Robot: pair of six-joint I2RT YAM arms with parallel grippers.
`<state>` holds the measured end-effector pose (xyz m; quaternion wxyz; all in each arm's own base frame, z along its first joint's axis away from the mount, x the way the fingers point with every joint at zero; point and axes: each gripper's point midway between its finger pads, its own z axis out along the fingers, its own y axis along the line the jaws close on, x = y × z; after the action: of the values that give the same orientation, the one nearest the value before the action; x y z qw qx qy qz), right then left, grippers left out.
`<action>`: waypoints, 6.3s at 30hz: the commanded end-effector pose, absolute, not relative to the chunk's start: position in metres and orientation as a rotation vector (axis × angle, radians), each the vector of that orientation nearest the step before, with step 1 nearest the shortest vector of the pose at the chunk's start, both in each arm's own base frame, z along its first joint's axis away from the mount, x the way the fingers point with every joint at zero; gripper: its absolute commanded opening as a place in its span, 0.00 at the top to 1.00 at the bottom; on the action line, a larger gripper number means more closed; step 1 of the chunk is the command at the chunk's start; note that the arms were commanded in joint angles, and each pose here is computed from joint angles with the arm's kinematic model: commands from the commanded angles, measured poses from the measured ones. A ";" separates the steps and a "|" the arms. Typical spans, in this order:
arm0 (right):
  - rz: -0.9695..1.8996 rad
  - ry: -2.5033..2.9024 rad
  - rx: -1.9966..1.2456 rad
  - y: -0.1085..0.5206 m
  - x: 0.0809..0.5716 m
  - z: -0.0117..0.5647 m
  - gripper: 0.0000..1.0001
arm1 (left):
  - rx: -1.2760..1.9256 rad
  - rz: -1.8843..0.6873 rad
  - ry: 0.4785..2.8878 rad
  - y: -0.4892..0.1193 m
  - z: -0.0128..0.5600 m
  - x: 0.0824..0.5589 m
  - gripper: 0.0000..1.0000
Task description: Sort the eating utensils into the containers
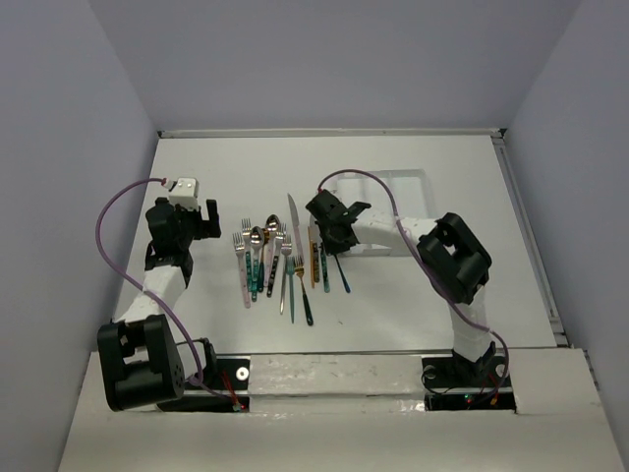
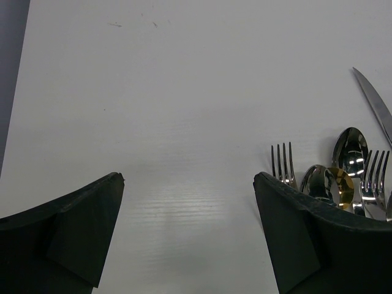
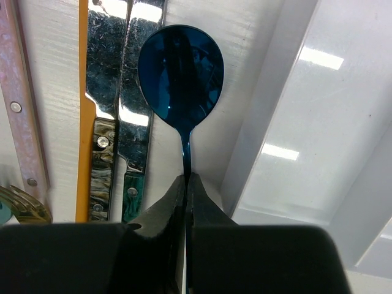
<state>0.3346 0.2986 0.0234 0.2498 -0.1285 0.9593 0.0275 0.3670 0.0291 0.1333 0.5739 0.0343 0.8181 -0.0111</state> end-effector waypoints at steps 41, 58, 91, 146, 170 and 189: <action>-0.165 2.386 0.051 0.077 0.479 0.069 1.00 | 0.095 -0.004 1.835 0.030 0.153 0.368 0.01; -0.121 2.473 0.104 0.101 0.459 0.038 0.95 | 0.093 0.000 1.832 0.031 0.153 0.368 0.01; 0.225 2.447 -0.519 0.343 0.328 0.098 0.53 | 0.089 0.014 1.833 0.033 0.152 0.368 0.01; -0.035 2.709 -0.550 0.307 0.288 -0.003 0.66 | 0.095 0.003 1.832 0.031 0.151 0.368 0.01; 0.189 2.173 -0.270 0.312 0.396 0.201 1.00 | 0.092 0.009 1.825 0.032 0.153 0.367 0.01; -0.009 2.337 0.017 0.167 0.453 0.097 1.00 | 0.096 0.001 1.837 0.031 0.148 0.368 0.01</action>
<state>0.4417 0.1513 0.0944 0.3677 0.0056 0.9291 -0.0376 0.3652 0.0300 0.1360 0.5820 0.0339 0.8125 -0.0062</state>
